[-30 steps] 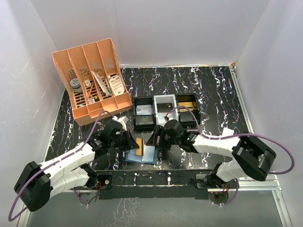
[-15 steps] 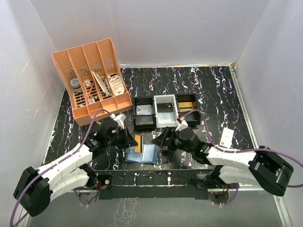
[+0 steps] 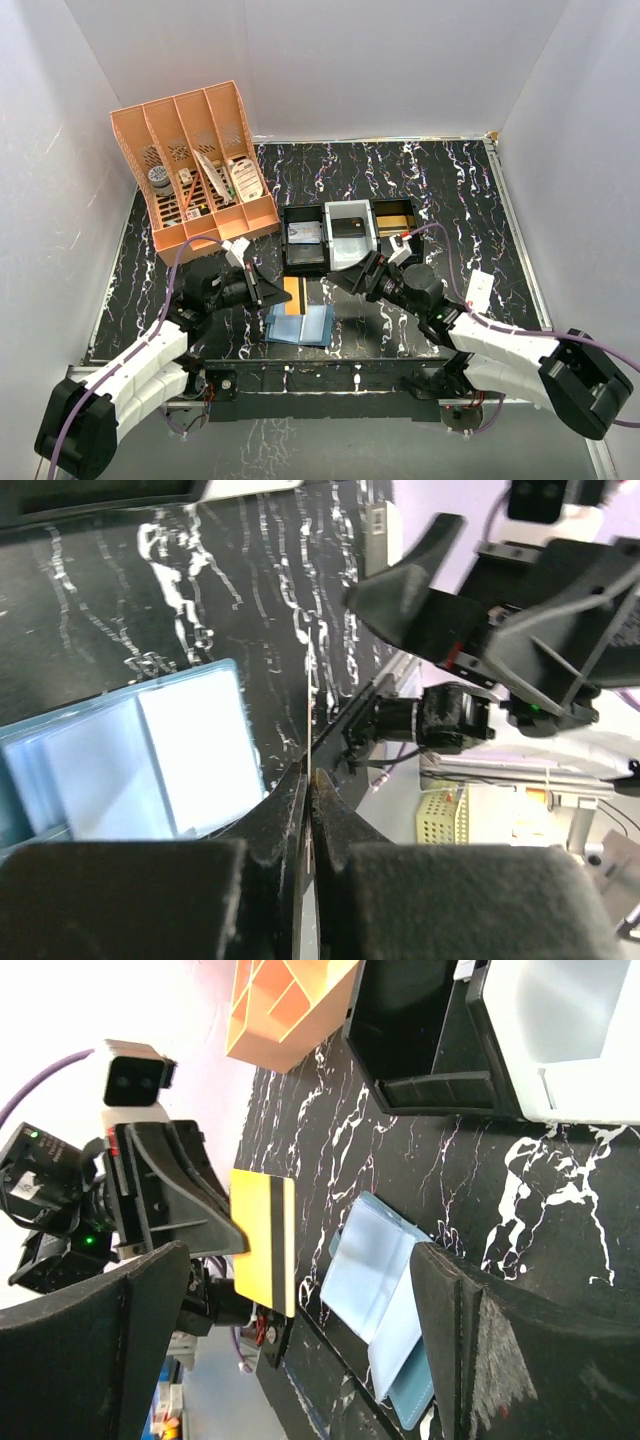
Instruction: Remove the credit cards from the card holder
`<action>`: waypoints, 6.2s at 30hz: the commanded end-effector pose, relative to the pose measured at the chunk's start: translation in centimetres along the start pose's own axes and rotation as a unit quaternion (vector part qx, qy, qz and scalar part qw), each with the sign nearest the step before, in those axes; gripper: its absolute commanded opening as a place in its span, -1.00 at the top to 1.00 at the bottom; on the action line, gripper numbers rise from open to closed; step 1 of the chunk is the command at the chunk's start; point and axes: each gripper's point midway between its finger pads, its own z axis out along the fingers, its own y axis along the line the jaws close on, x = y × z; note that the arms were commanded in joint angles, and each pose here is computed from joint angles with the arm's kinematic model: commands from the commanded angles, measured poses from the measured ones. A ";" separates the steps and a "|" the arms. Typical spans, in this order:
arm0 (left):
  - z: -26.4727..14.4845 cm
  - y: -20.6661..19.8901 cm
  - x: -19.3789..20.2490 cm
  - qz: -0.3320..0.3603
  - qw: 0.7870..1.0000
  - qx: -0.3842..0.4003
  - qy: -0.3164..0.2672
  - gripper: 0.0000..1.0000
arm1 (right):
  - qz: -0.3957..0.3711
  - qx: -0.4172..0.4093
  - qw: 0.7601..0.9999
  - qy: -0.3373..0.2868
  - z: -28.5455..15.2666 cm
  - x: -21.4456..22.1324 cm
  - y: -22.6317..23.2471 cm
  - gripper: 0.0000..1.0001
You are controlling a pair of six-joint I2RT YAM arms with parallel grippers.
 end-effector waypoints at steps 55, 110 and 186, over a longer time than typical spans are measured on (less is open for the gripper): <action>-0.5 -5.8 -0.2 0.013 0.988 0.154 0.021 1.00 | 0.060 -0.239 0.953 0.178 2.1 2.6 8.7 0.67; -4.3 0.5 -4.6 0.109 0.977 -0.167 -0.074 -0.97 | -0.076 -0.050 0.996 0.010 0.7 -7.0 2.7 1.00; -9.8 6.2 -14.2 0.169 0.913 -0.340 -0.150 -0.97 | -0.747 0.141 0.635 0.136 4.2 -24.0 -16.4 1.00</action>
